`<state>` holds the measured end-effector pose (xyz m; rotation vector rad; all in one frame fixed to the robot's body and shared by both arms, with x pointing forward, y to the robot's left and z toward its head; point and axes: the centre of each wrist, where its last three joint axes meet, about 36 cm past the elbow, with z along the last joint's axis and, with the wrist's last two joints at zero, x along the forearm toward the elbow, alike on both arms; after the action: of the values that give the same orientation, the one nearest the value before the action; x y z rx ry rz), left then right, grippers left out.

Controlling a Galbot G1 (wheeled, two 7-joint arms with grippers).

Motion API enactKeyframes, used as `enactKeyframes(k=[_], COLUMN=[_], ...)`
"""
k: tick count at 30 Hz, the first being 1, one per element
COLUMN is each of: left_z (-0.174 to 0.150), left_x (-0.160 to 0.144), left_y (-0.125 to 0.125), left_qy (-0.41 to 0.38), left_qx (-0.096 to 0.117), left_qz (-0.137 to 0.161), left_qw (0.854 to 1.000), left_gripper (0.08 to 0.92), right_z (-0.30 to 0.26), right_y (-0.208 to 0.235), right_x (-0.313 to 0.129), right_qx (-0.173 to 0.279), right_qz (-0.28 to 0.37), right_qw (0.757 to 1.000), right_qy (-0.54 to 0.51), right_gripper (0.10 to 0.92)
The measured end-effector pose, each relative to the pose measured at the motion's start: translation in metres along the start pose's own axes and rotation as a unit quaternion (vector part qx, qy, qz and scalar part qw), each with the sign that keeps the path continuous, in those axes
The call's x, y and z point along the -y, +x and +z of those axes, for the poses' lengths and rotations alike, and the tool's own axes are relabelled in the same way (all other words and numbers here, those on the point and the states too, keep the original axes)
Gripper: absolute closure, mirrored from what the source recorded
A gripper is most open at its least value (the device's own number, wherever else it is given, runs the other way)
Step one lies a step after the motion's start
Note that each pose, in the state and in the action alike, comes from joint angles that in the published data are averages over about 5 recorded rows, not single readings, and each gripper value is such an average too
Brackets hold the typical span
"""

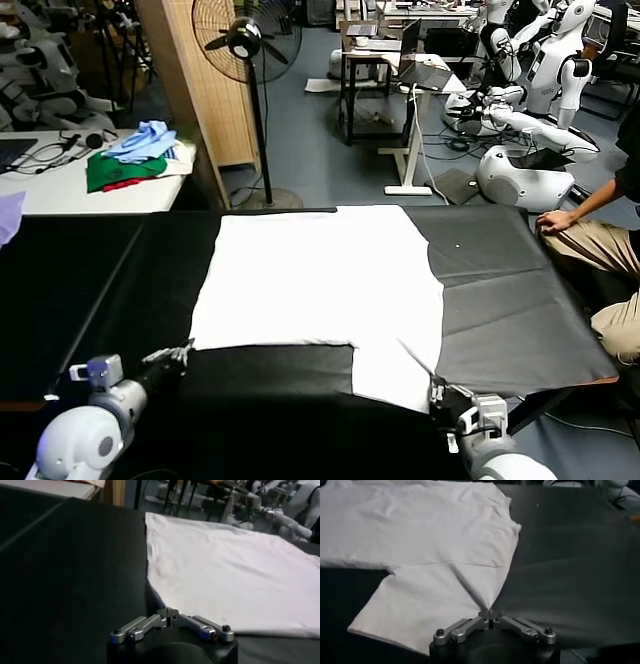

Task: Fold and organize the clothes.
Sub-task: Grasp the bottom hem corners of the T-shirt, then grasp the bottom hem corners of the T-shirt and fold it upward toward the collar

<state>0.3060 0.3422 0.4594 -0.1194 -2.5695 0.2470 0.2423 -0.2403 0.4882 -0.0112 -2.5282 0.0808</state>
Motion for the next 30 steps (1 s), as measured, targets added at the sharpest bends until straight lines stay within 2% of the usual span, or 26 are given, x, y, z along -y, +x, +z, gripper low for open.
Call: enactKeyframes(k=[5, 10, 16, 19, 25, 30], left_z=[0.001, -0.003, -0.013, -0.018, -0.021, -0.019], left_x=[0.006, 0.013, 0.017, 0.016, 0.013, 0.009], left_y=[0.031, 0.037, 0.014, -0.003, -0.030, -0.053], left_qy=[0.004, 0.016, 0.026, 0.029, 0.010, -0.018], left_qx=[0.009, 0.041, 0.101, 0.120, 0.134, 0.132], left_qz=[0.001, -0.005, -0.014, -0.017, -0.017, -0.029], left_qw=[1.000, 0.999, 0.994, 0.992, 0.991, 0.991], left_gripper=[0.873, 0.873, 0.873, 0.873, 0.873, 0.873], right_z=[-0.005, -0.006, -0.018, -0.025, -0.030, -0.035], right_y=[-0.011, -0.050, -0.109, -0.135, -0.183, -0.213], right_x=[0.011, 0.025, 0.045, 0.051, 0.055, 0.054], right_qx=[0.021, 0.084, 0.150, 0.167, 0.179, 0.184], right_qz=[-0.017, -0.032, -0.038, -0.044, -0.046, -0.048], right_qw=[1.000, 0.996, 0.987, 0.983, 0.974, 0.968], right_qy=[0.006, 0.016, 0.046, 0.069, 0.129, 0.161], right_gripper=[0.894, 0.894, 0.894, 0.894, 0.894, 0.894])
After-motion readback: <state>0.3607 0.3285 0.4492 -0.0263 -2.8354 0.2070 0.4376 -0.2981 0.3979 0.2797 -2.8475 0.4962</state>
